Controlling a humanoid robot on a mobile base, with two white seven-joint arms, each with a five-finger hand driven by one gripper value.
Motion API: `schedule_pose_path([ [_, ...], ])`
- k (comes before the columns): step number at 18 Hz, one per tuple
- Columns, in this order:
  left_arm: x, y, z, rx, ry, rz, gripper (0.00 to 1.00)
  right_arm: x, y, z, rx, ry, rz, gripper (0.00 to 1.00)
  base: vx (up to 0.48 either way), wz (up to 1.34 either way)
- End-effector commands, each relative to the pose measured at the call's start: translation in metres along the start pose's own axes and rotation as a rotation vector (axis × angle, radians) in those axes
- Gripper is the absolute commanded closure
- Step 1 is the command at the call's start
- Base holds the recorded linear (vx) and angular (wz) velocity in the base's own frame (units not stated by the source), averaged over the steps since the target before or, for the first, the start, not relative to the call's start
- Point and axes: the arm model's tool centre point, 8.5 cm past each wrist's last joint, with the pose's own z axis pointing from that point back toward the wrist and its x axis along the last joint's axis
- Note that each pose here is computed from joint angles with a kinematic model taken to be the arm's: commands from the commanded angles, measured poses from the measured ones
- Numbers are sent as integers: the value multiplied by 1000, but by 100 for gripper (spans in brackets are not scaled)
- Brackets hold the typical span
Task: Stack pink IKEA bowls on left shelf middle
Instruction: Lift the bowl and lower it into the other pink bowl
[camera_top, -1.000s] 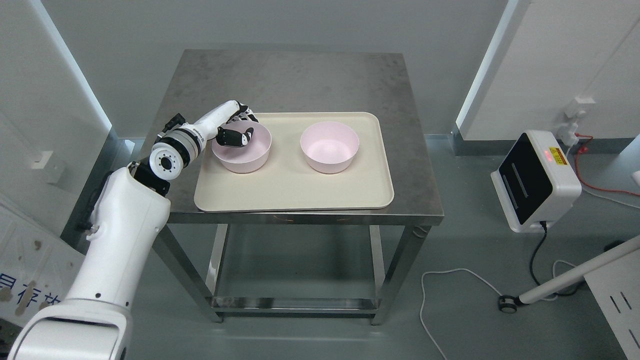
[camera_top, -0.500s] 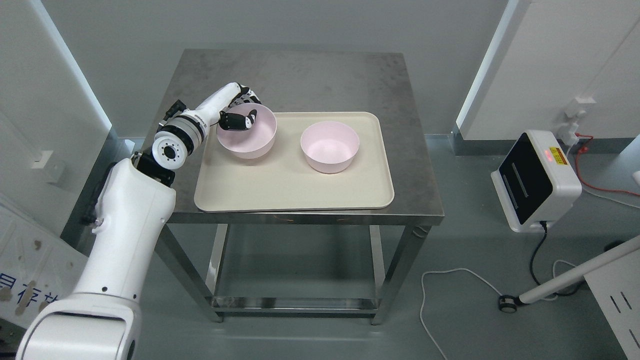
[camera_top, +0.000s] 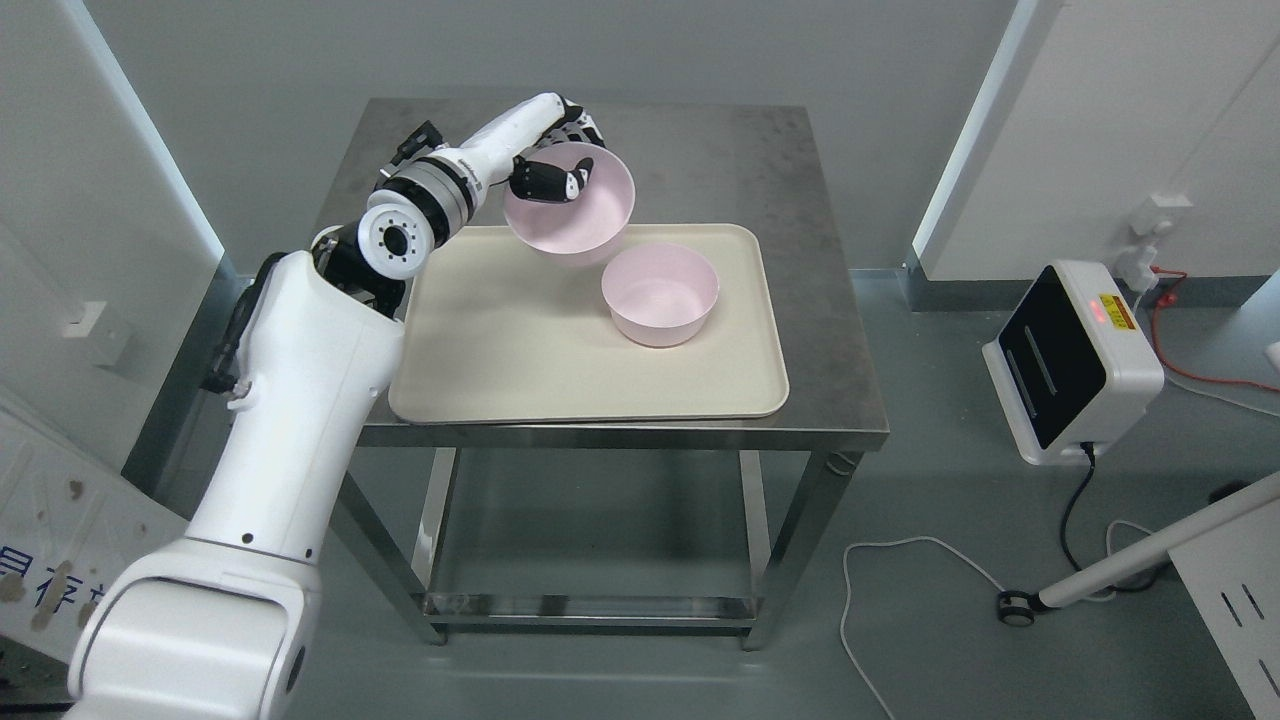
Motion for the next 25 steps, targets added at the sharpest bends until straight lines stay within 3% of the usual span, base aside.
schedule_pose_path([
  [1,78,-82,-24,-231,-148,-239,99,0,-11,0,-18,1,1,0,0,0],
  [5,39,-95,-29,-230,-40,-216,98,0,-11,0,-17,1,3,0,0,0],
  [14,19,-81,-30,-151,9,-171,94,0,-11,0,-17,1,3,0,0,0],
  [15,18,-78,-30,-141,11,-163,90,0,-11,0,-17,1,3,0,0,0],
  [17,16,-70,-29,-105,15,-144,65,0,-11,0,-17,1,3,0,0,0],
  [20,17,-54,-29,-63,12,-117,42,0,-11,0,-17,1,3,0,0,0],
  [23,24,-14,-22,96,-35,-31,24,0,-11,0,-18,1,1,0,0,0],
  [25,36,10,-7,274,-113,94,16,0,-11,0,-17,1,3,0,0,0],
])
